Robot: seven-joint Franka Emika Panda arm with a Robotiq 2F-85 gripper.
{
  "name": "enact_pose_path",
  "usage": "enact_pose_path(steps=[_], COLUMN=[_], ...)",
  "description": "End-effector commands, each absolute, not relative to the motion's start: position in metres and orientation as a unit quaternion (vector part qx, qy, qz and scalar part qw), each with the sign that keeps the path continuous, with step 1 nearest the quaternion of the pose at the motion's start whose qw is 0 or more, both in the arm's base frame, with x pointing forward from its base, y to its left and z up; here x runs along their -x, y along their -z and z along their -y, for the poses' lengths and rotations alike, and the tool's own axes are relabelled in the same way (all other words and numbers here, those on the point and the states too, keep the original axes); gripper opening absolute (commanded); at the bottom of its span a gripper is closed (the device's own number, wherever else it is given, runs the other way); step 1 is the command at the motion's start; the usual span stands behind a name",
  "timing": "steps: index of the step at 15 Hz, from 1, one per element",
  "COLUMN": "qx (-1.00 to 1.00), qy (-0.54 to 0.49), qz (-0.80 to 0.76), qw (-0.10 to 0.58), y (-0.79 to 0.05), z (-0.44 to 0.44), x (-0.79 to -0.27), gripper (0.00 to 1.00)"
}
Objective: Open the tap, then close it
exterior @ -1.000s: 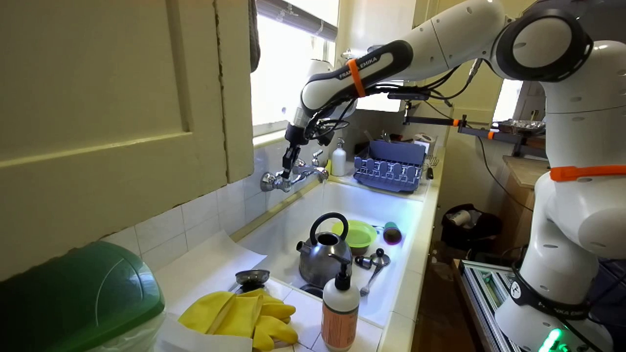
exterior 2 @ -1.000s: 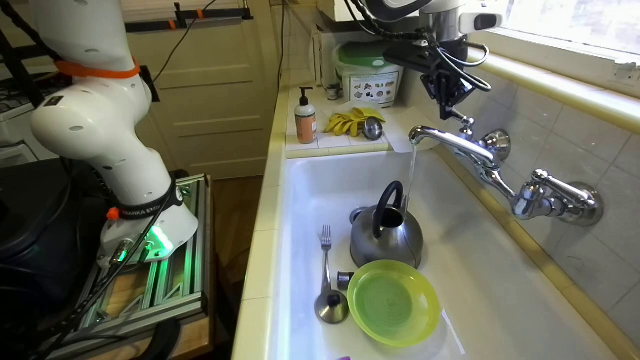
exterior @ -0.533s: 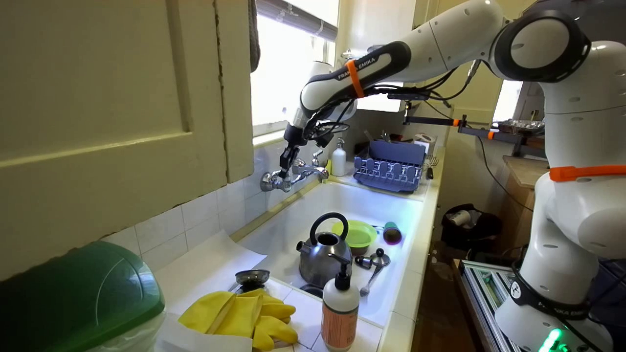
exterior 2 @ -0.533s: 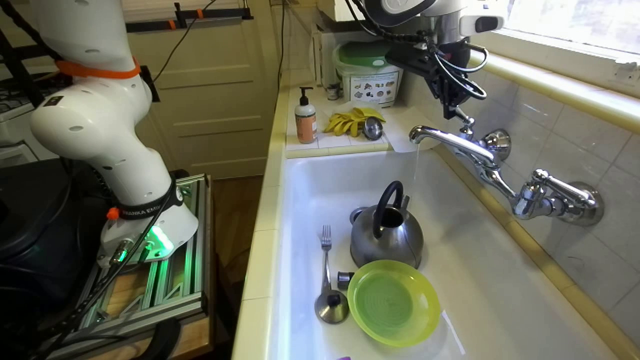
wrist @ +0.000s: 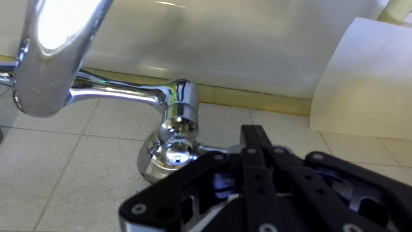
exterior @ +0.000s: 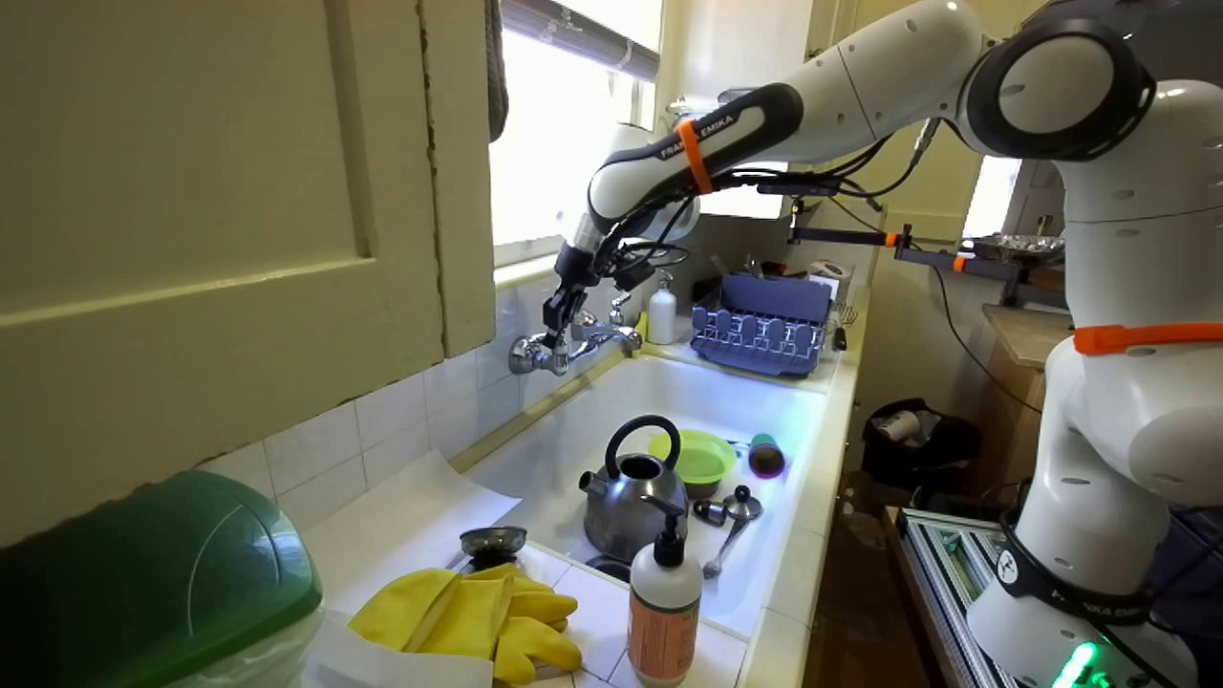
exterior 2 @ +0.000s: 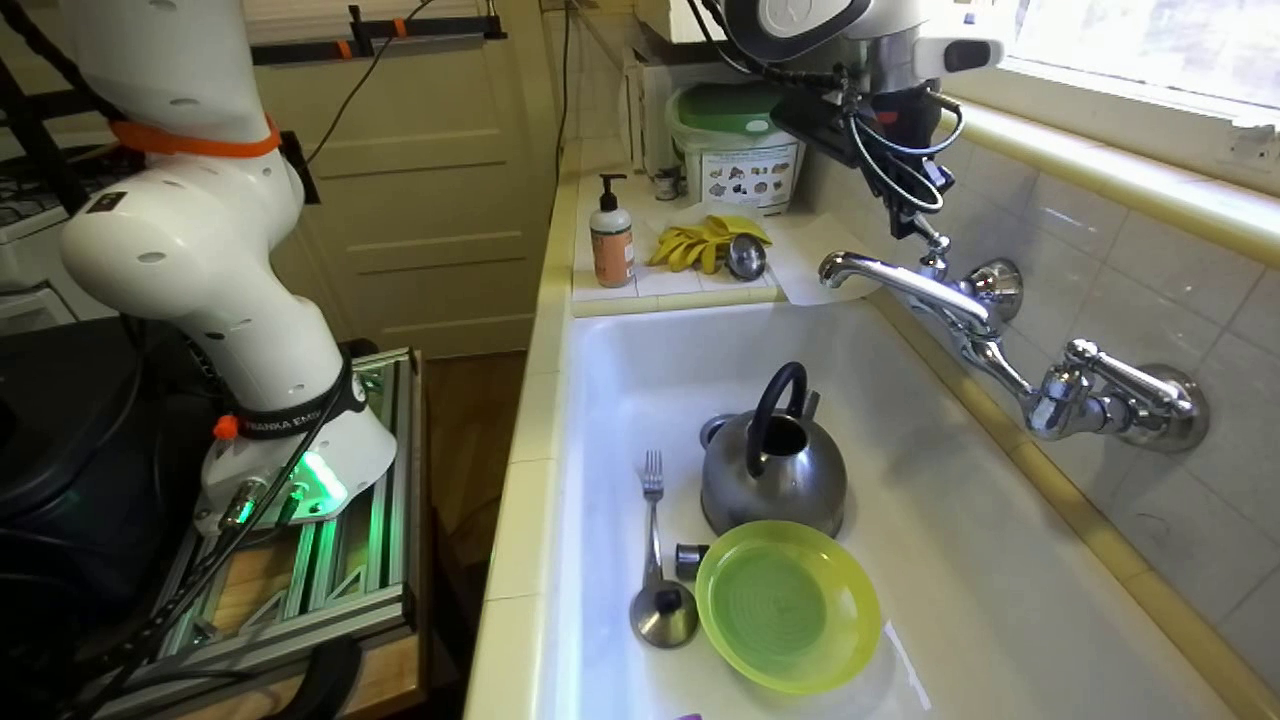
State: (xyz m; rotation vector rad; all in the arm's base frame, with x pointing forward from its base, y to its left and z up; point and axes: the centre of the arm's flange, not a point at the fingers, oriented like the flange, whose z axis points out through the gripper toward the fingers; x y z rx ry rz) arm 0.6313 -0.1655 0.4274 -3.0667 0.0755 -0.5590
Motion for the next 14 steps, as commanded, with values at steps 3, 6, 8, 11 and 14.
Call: enact_pose_path(steps=[3, 6, 8, 11, 14], qx=[0.986, 0.995, 0.997, 0.998, 0.998], qy=[0.168, 0.099, 0.074, 0.067, 0.06], qz=[0.008, 0.03, 0.03, 0.007, -0.024], qw=[0.003, -0.004, -0.004, -0.006, -0.006], y=[-0.437, -0.448, -0.46, -0.484, -0.51], z=[0.16, 0.151, 0.146, 0.137, 0.134], x=[-0.628, -0.59, -0.567, -0.531, -0.494], gripper=[0.0, 0.0, 0.0, 0.27, 0.49])
